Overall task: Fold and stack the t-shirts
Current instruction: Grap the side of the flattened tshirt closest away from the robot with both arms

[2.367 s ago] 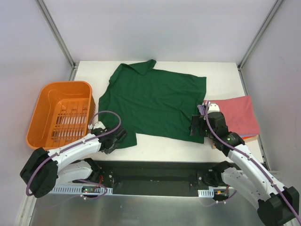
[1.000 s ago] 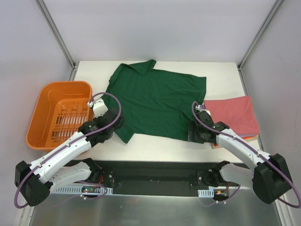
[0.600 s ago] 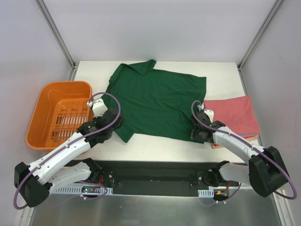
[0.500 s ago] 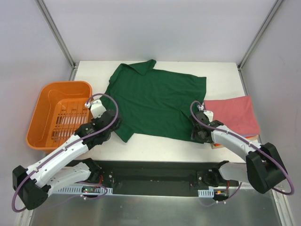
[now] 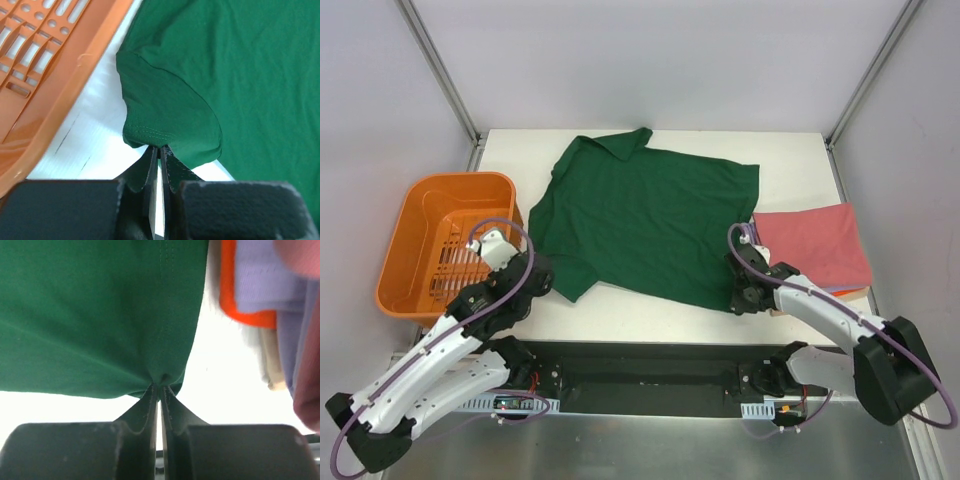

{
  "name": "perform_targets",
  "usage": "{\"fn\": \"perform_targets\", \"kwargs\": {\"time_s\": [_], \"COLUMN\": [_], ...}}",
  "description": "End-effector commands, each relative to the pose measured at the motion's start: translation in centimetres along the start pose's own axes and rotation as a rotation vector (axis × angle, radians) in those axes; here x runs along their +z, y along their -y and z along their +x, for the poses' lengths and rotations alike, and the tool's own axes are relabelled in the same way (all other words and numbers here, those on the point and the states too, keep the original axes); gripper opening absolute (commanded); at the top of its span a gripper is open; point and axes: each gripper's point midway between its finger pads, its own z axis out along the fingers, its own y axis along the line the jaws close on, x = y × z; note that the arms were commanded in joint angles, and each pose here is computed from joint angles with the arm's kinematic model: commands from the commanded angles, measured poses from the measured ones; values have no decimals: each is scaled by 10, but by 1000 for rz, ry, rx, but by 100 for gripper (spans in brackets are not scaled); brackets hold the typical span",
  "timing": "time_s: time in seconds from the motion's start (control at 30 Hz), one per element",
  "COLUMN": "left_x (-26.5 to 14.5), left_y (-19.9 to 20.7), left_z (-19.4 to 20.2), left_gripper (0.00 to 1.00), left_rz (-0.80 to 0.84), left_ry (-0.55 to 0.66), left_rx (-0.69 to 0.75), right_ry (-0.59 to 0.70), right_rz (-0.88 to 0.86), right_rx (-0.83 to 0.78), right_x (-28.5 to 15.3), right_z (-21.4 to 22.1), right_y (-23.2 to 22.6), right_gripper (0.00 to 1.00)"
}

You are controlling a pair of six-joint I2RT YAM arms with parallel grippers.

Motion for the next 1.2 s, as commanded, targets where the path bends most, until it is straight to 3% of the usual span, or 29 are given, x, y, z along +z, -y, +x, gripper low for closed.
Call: {"fn": "perform_targets", "kwargs": {"time_s": [0.0, 0.2, 0.43, 0.6, 0.87, 1.17], "left_x": [-6, -16, -22, -18, -3, 48], "left_y": [-23, -27, -24, 12, 74, 133], "left_z": [9, 26, 29, 15, -36, -83], "left_gripper": [0, 0, 0, 0, 0, 0], "left_rz": [-31, 20, 85, 155, 189, 263], "left_ry": [-25, -117, -133, -104, 57, 68], "left_rx": [-15, -39, -61, -13, 38, 61], "right_ry": [-90, -109, -69, -7, 52, 139], "right_rz": [-75, -152, -200, -186, -158, -190], "right_rx": [-16, 6, 22, 0, 1, 49], "right_x": [-18, -37, -46, -57, -70, -76], "right_z": [32, 53, 56, 33, -16, -82], "right_y": [-1, -1, 0, -2, -11, -16], "right_gripper": [3, 1, 1, 1, 1, 1]}}
